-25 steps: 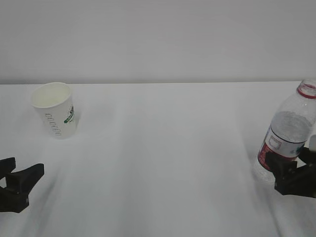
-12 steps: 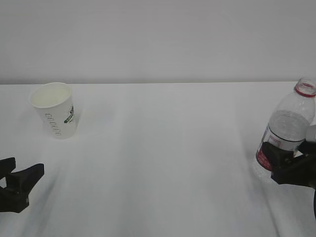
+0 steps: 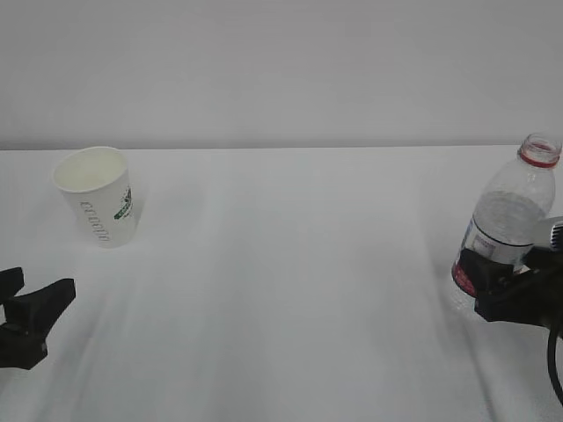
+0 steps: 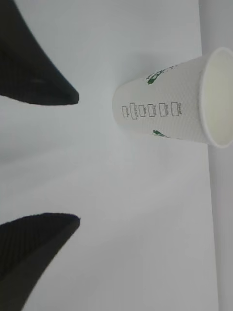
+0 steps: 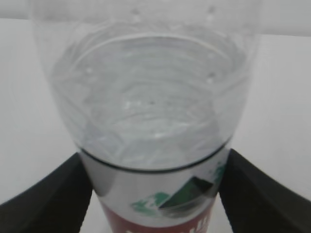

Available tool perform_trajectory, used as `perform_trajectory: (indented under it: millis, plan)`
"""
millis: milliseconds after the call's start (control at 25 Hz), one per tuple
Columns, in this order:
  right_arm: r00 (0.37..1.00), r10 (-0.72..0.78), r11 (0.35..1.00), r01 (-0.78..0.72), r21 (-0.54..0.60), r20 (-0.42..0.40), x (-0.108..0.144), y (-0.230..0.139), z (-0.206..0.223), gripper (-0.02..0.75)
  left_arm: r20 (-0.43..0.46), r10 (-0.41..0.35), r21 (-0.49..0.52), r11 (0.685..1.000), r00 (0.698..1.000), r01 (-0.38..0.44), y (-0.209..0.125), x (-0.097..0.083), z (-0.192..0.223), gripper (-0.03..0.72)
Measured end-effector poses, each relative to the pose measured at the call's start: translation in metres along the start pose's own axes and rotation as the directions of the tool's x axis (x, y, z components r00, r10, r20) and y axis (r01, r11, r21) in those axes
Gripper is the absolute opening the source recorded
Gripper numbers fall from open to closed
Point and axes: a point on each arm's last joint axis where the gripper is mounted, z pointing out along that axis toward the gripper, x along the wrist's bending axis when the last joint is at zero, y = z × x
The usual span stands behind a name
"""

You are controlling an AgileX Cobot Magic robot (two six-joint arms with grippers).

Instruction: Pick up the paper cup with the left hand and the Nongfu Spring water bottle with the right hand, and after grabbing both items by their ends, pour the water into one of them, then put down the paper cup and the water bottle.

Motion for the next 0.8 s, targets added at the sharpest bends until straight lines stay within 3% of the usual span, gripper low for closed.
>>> perform_trajectory:
  millis: [440,800]
  plan:
    - [0.999,0.054,0.995,-0.054,0.081,-0.003,0.000,-0.018,0.007,0.662,0.003,0.002,-0.033,0.999,1.000,-0.002,0.005,-0.001,-0.002,0.507]
    - [0.998,0.056,0.998,-0.056,0.013,-0.004,-0.002,-0.004,0.024,0.662,0.003,0.002,-0.033,0.999,1.000,-0.002,0.005,-0.001,-0.002,0.507]
